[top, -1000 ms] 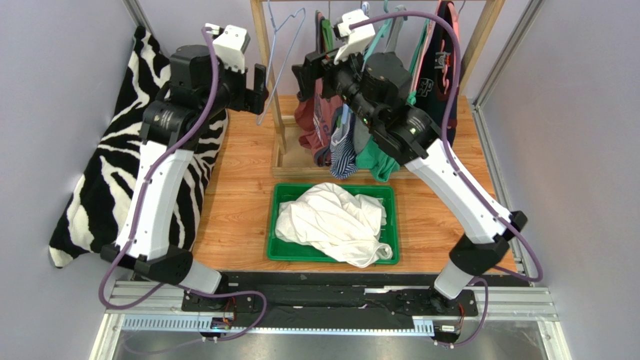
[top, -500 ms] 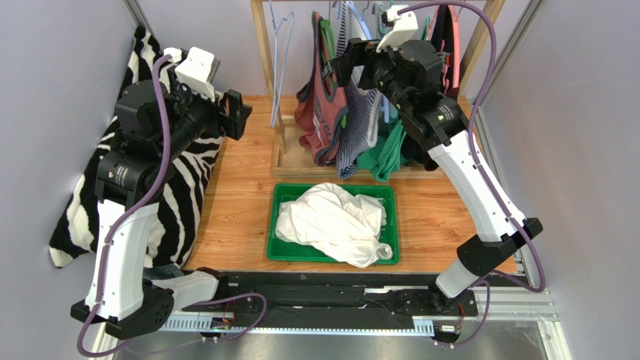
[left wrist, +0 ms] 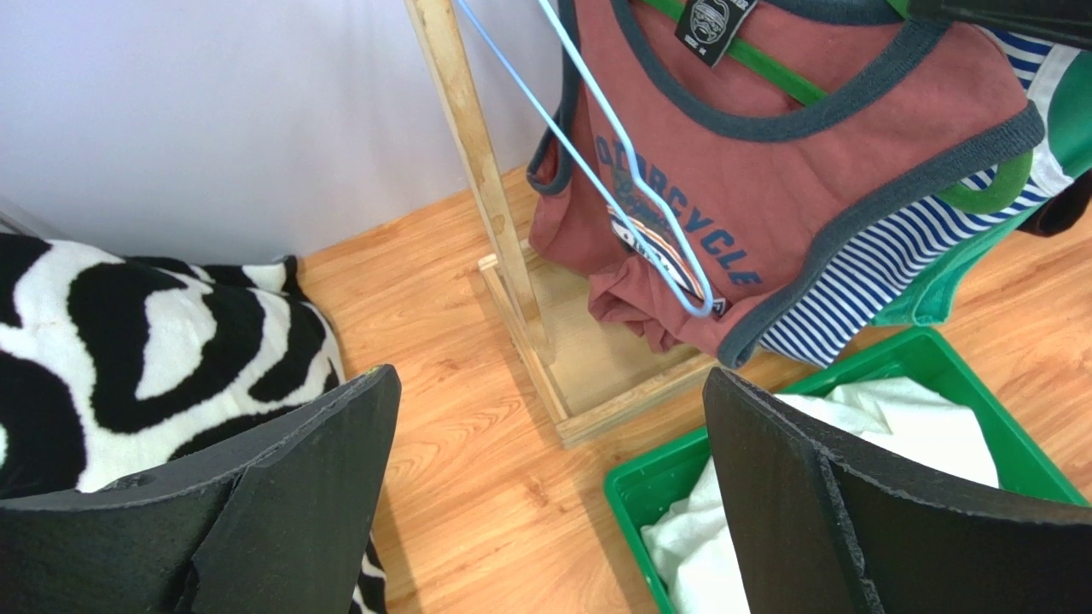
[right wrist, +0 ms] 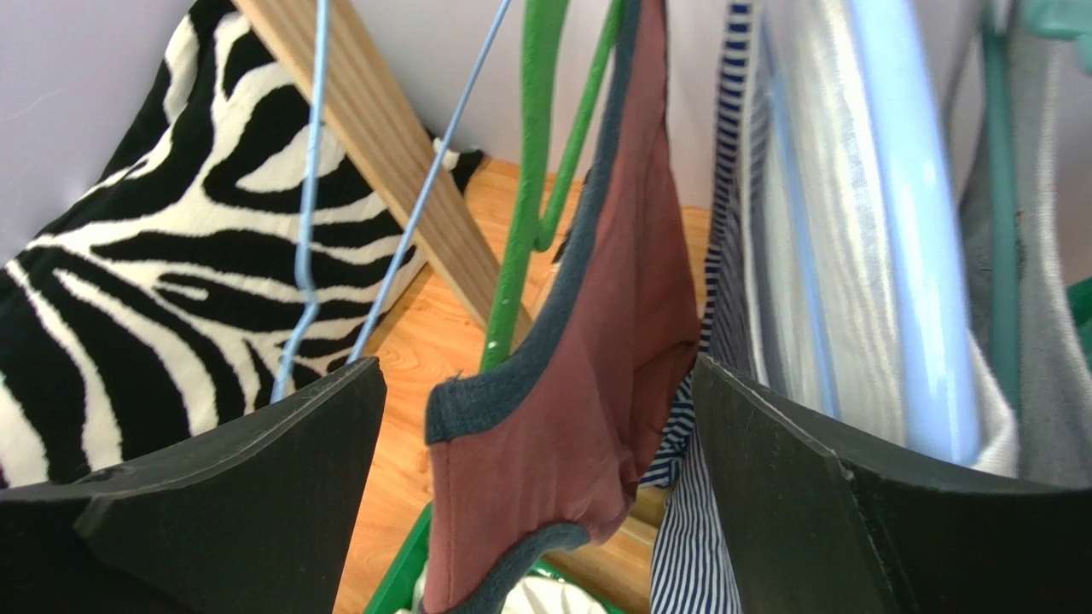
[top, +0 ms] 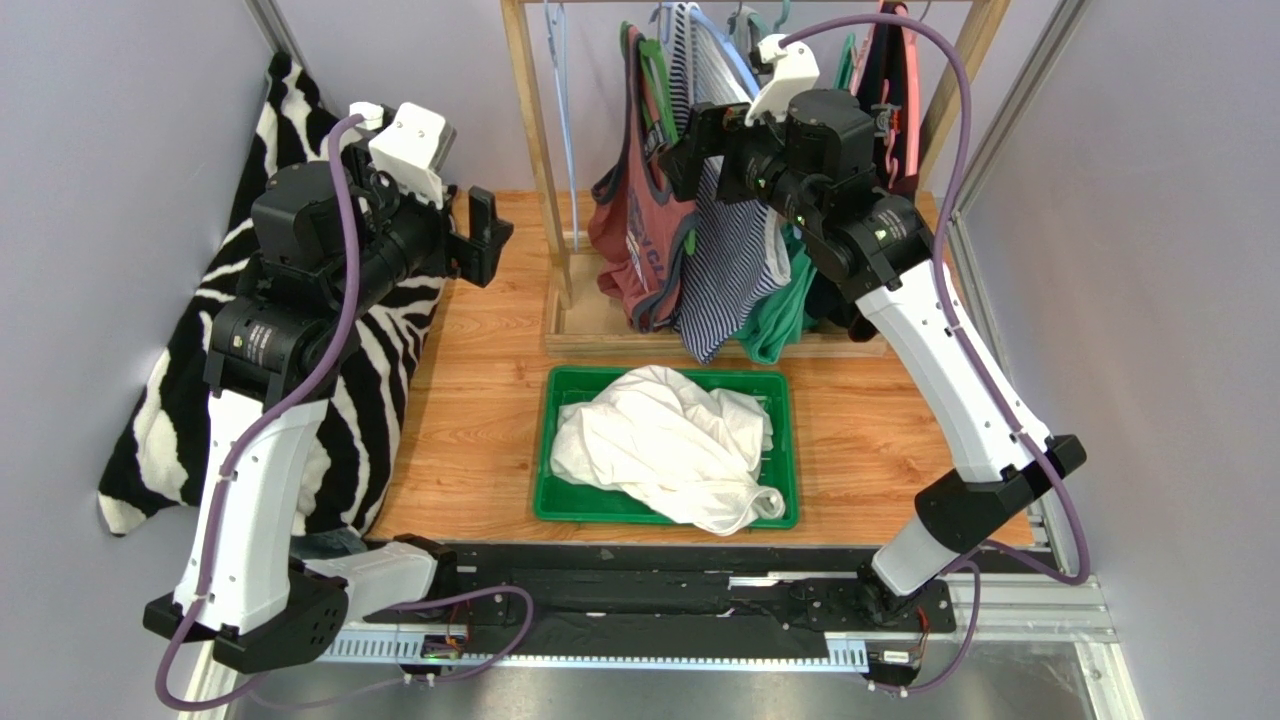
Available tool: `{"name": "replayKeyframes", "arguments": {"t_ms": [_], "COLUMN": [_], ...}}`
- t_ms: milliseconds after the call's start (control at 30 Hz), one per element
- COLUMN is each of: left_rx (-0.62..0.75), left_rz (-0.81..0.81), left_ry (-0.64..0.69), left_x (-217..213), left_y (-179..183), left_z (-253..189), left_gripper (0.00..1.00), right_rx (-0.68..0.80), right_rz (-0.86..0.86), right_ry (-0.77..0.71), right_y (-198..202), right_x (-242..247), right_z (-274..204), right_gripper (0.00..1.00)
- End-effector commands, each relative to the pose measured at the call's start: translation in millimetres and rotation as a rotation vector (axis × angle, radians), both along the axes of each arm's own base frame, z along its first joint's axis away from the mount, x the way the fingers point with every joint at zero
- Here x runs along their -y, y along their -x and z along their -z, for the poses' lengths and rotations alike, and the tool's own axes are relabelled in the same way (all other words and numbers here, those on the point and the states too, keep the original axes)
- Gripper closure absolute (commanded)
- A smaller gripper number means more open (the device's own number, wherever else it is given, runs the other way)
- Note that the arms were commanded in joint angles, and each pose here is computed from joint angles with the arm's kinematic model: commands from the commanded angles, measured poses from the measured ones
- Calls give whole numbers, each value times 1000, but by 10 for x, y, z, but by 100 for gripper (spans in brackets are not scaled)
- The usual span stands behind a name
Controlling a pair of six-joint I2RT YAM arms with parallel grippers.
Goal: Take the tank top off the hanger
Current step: Pick up the hanger from the clothesline.
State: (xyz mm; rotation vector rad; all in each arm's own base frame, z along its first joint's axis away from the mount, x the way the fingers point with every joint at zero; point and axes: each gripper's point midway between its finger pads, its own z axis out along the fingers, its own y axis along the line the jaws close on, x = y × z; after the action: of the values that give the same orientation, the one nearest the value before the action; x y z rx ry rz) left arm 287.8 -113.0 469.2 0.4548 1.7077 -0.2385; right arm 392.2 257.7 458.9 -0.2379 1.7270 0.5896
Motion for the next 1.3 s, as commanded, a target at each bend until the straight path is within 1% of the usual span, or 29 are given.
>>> {"name": "replayKeyframes", "arguments": {"t_ms": [0, 67, 167, 200, 233, 267, 333, 367, 433, 467, 500, 533, 700, 733, 800, 833, 867, 933, 967, 1067, 1267], "left_rx": [50, 47, 42, 40, 37, 39, 39, 40, 38, 36, 33, 35, 30, 31, 26, 26, 25, 24, 22, 27, 29], "left_rz": [25, 30, 33, 34, 36, 36, 36, 36, 38, 40, 41, 41, 39, 40, 42, 43, 44, 47, 47, 47, 49], "left_ry": [0, 4, 8, 8, 7, 7, 7, 8, 9, 9, 8, 9, 12, 14, 14, 16, 16, 16, 15, 11, 7], "left_x": [13, 21, 31, 32, 37, 35, 33, 31, 34, 36, 38, 34, 27, 27, 33, 33, 37, 38, 38, 26, 13], "left_y": [37, 50, 44, 50, 44, 49, 56, 61, 71, 73, 74, 85, 104, 114, 107, 117, 113, 125, 125, 145, 184], "left_z": [-110, -103, -86, -77, -66, -70, -71, -76, -73, -69, -59, -64, -52, -59, -43, -45, -37, -36, -26, -36, -36], "left_gripper": [2, 2, 2, 2, 2, 2, 2, 2, 1, 1, 1, 1, 1, 1, 1, 1, 1, 1, 1, 1, 1], "right_rx": [6, 11, 8, -4, -7, -18, -25, -22, -25, -26, -21, -20, 23, 41, 92, 119, 136, 203, 233, 314, 382], "right_rz": [-79, -107, -114, -114, -82, -72, -52, -32, -18, -23, -20, -24, -16, -21, -6, 17, 83, 163, 229, 316, 346], "right_ry": [11, 29, 108, 132, 141, 154, 174, 181, 202, 215, 218, 222, 219, 227, 217, 212, 206, 205, 228, 246, 192], "right_y": [113, 143, 144, 102, 64, 42, -6, -33, -79, -78, -88, -86, -77, -101, -51, -93, -133, -134, -136, -127, -73], "right_x": [-127, -207, -260, -284, -239, -229, -210, -181, -172, -168, -161, -164, -145, -160, -128, -126, -36, 47, 137, 236, 310], "right_z": [3, 36, 178, 269, 285, 338, 404, 402, 443, 454, 432, 433, 356, 399, 300, 301, 247, 61, -13, -224, -477], "right_gripper": [5, 5, 8, 15, 21, 31, 44, 57, 72, 87, 95, 100, 100, 100, 100, 100, 100, 100, 100, 100, 100]}}
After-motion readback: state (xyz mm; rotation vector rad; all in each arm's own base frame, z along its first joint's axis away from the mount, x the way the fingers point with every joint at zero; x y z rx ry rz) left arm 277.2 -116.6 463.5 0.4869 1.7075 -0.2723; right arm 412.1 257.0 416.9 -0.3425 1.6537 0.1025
